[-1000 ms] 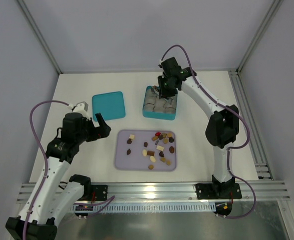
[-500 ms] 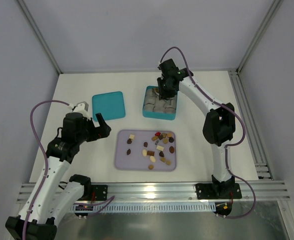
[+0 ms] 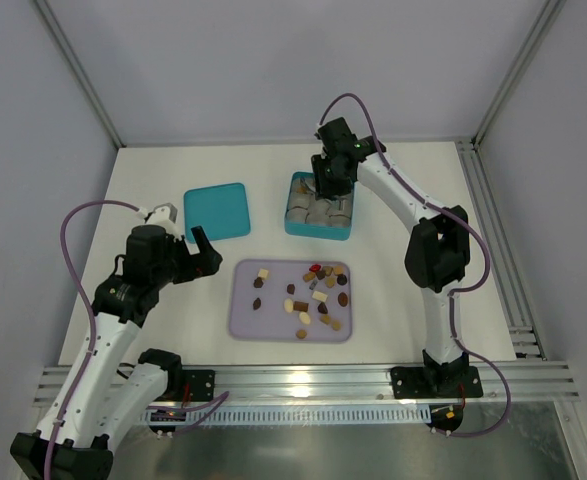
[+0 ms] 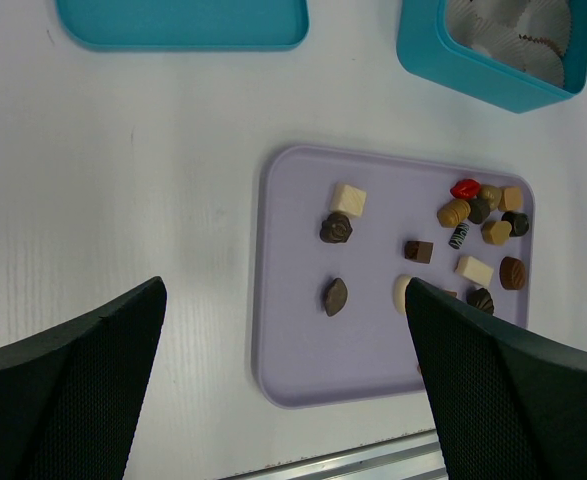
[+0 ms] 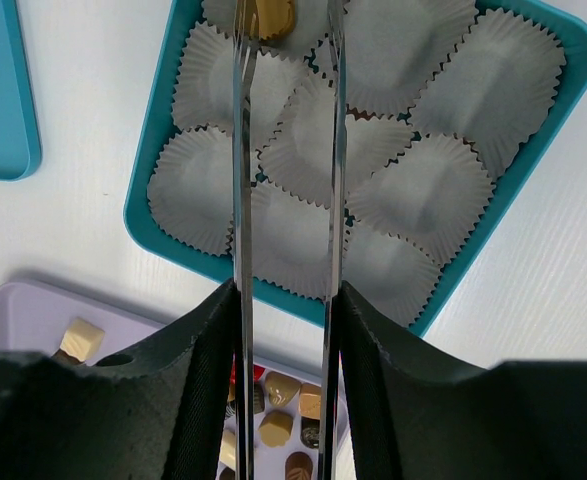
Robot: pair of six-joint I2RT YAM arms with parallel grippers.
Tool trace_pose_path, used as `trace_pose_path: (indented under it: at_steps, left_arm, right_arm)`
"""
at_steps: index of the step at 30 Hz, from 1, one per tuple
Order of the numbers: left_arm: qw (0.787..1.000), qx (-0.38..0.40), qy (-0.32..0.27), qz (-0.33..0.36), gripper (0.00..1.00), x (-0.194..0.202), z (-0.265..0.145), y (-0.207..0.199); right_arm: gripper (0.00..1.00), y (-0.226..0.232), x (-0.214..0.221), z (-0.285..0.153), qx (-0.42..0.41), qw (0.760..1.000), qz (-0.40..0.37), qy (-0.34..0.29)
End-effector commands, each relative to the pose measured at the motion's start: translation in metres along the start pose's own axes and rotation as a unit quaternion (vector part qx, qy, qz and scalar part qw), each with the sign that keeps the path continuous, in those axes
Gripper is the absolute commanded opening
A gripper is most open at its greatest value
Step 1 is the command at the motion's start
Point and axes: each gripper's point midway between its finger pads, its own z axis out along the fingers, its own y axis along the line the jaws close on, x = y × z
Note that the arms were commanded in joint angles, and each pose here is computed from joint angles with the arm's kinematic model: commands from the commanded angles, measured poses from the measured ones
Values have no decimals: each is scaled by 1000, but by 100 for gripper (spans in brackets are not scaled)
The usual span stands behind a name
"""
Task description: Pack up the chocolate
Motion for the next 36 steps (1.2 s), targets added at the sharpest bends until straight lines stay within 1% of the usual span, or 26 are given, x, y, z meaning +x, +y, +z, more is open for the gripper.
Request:
trace_pose_path:
  at_steps: [1, 5, 7, 12, 13, 15, 17, 18, 19, 20, 21, 22, 23, 24, 25, 27, 31, 36]
  left_arm:
    - [1000, -3, -9, 2, 100, -4, 0, 0]
    - [1000, -2, -9, 2, 100, -4, 0, 0]
    - [1000, -1, -10, 3, 100, -4, -1, -1]
    - [1000, -1, -11, 3, 100, -5, -1, 0]
    - [1000, -2, -11, 3, 100, -4, -1, 0]
    - [1000, -3, -12, 2, 100, -5, -2, 0]
    - [1000, -1, -11, 2, 100, -4, -1, -1]
    - [1000, 0, -11, 3, 100, -4, -1, -1]
    - [1000, 1, -10, 3, 100, -4, -1, -2]
    - [1000, 1, -10, 3, 100, -4, -1, -2]
    - [1000, 3, -8, 2, 100, -3, -1, -2]
    - [1000, 4, -8, 4, 100, -3, -1, -2]
    - [1000, 5, -10, 4, 100, -4, -1, -3]
    - [1000, 5, -7, 4, 100, -3, -1, -3]
    - [1000, 5, -9, 3, 99, -4, -1, -3]
    - [1000, 4, -9, 4, 100, -3, -1, -3]
    - [1000, 3, -5, 4, 100, -3, 0, -3]
    - [1000, 5, -4, 4, 100, -2, 0, -3]
  right_arm:
    - [45, 5, -28, -26, -9, 999, -3, -51]
    - [45, 6, -33, -47, -11, 998, -2, -68]
    - [45, 7, -38, -66, -14, 996, -1, -85]
    - [44, 7, -27, -103, -24, 995, -2, -100]
    - [44, 5, -17, -115, -29, 994, -1, -103]
    - [44, 9, -2, -125, -34, 994, -8, -103]
    - [44, 10, 24, -137, -41, 994, -15, -101]
    - [44, 18, 36, -141, -50, 994, -24, -97]
    - [44, 18, 59, -133, -48, 996, -30, -76]
    - [44, 22, 67, -148, -58, 994, -29, -87]
    - [44, 34, 84, -149, -69, 994, -44, -78]
    - [44, 34, 105, -144, -62, 995, -50, -61]
    - [44, 40, 116, -152, -69, 994, -55, -64]
    - [44, 46, 127, -155, -75, 994, -48, -59]
    - [44, 55, 150, -150, -85, 994, -59, -40]
    - [44, 66, 173, -157, -103, 993, -57, -33]
    - [44, 78, 194, -159, -122, 991, -39, -27]
    - [44, 96, 212, -157, -133, 990, -51, -12]
